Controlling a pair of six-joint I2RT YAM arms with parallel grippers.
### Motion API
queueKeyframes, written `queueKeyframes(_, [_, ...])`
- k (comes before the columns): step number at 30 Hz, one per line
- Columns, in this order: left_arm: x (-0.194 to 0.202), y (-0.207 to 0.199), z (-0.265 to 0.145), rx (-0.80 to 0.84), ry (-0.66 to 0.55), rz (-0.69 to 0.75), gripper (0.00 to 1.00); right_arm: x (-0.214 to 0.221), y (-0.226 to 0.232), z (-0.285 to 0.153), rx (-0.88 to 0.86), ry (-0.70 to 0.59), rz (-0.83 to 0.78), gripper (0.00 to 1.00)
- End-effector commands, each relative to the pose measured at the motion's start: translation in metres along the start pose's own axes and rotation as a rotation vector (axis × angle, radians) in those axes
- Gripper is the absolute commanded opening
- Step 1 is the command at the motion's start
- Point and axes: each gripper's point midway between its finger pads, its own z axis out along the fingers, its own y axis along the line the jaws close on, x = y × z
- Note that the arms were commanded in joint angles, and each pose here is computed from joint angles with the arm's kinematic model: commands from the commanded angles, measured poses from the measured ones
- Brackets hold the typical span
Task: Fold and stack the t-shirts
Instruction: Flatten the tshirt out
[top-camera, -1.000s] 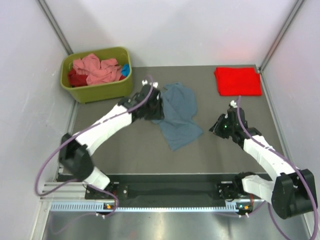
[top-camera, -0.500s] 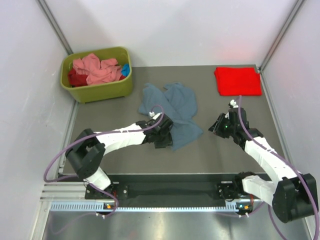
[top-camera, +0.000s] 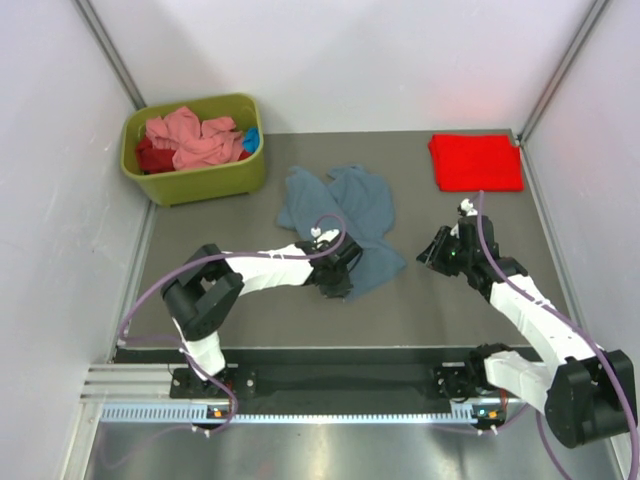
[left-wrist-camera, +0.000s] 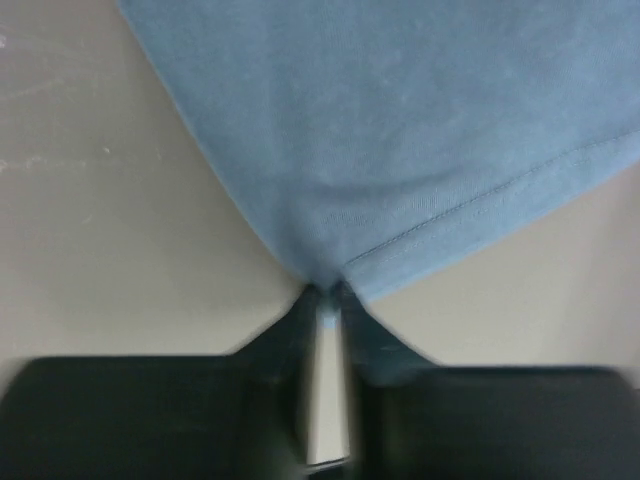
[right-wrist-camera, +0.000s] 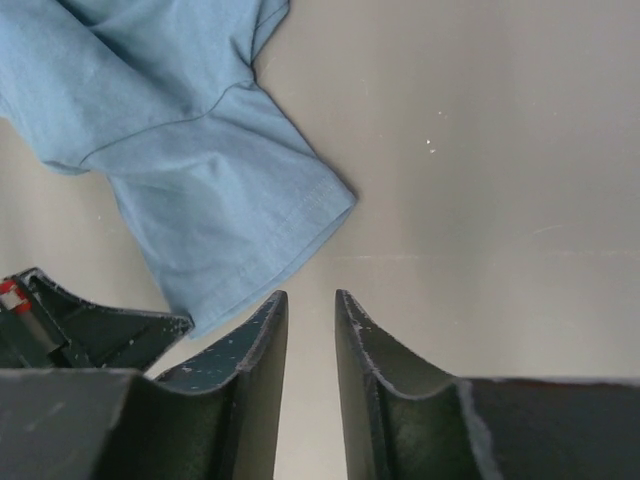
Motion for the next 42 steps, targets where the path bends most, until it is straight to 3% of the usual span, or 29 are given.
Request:
queueKeyframes(1, [-0.012,-0.002,0.003,-0.029,-0.043,0.036,0.10,-0.014,0.011,-0.003,-0.038,-0.046,-0.019,0.28])
queueKeyframes(2, [-0.011,0.004,0.000,-0.063,-0.035,0.049,0.02,-0.013,0.010,-0.002,-0.036,-0.043,-0.019,0.28])
queueKeyframes(5, [-0.041,-0.008,-0.037,-0.074,-0.116,0.100,0.00,-0.016,0.010,-0.003,-0.027,-0.046,-0.018,0.31])
queueKeyframes(6, [-0.052,-0.006,-0.066,-0.089,-0.142,0.117,0.00,-0.017,0.010,-0.002,-0.022,-0.044,-0.019,0.32])
queueKeyframes(8, [-0.103,-0.036,-0.129,-0.033,-0.326,0.151,0.00,-0.023,0.012,-0.004,-0.016,-0.054,-0.012,0.37])
queueKeyframes(9, [-0.130,-0.055,-0.180,0.032,-0.429,0.177,0.00,-0.025,0.014,-0.004,-0.015,-0.058,-0.004,0.42])
queueKeyframes(15, [-0.196,-0.075,-0.331,0.120,-0.746,0.183,0.00,-0.047,0.036,-0.001,-0.067,-0.088,0.045,0.48])
queueKeyframes(22, [-0.224,-0.045,-0.419,0.089,-0.986,0.152,0.00,-0.047,0.066,0.024,-0.167,-0.042,0.073,0.56])
queueKeyframes(29, [-0.234,-0.023,-0.455,0.035,-1.098,0.144,0.00,-0.010,0.111,0.073,-0.223,0.064,0.004,0.57])
queueKeyframes(32, [-0.234,-0.014,-0.454,-0.008,-1.108,0.155,0.00,-0.009,0.125,0.088,-0.246,0.036,-0.043,0.54])
queueKeyframes(35, [-0.232,-0.005,-0.447,-0.048,-1.099,0.171,0.00,-0.013,0.114,0.100,-0.178,0.031,0.040,0.49])
queueKeyframes(42, [-0.231,0.020,-0.405,-0.118,-1.006,0.195,0.00,-0.030,0.105,0.114,-0.091,-0.029,0.219,0.52])
